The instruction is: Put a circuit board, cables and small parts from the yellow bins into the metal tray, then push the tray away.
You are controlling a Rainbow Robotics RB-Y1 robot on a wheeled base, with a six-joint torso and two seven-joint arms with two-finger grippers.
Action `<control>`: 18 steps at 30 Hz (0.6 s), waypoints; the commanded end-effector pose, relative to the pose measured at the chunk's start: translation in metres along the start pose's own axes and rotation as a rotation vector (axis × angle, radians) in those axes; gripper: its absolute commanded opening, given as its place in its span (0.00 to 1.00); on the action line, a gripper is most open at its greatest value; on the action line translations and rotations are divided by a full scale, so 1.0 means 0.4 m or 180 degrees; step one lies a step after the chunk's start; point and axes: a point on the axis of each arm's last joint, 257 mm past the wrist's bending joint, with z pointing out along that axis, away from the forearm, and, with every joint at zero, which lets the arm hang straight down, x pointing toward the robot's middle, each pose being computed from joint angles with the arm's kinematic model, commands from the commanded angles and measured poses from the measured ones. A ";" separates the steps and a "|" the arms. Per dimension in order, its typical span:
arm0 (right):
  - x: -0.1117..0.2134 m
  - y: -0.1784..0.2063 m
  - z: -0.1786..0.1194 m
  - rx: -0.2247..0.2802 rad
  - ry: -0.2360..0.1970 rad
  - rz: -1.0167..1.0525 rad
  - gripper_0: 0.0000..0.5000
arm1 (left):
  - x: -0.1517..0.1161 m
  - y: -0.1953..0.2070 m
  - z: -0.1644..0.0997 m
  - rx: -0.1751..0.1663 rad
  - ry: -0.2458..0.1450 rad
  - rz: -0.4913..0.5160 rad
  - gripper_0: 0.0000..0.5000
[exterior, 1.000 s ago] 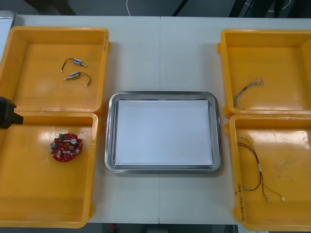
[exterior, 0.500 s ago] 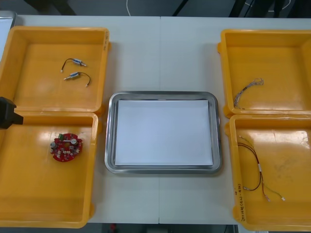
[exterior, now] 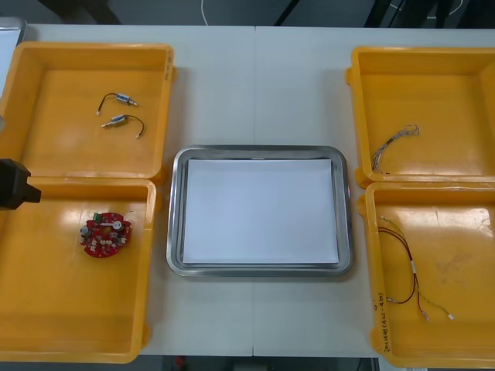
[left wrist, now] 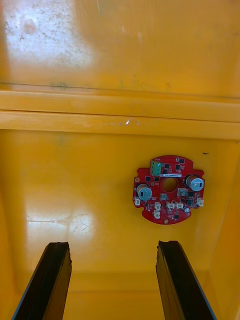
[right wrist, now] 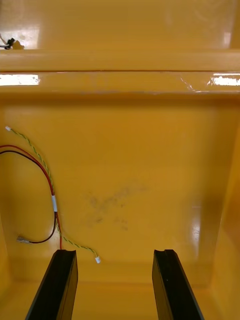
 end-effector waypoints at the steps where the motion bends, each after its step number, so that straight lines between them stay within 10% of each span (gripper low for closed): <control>1: 0.052 0.018 -0.022 0.0190 0.0010 0.0010 0.87 | 0.027 0.001 0.015 -0.0093 0.0116 0.0133 1.00; 18: 0.147 0.160 0.013 -0.0022 0.0150 0.0281 0.86 | 0.106 -0.007 0.096 -0.0169 0.0521 0.0019 1.00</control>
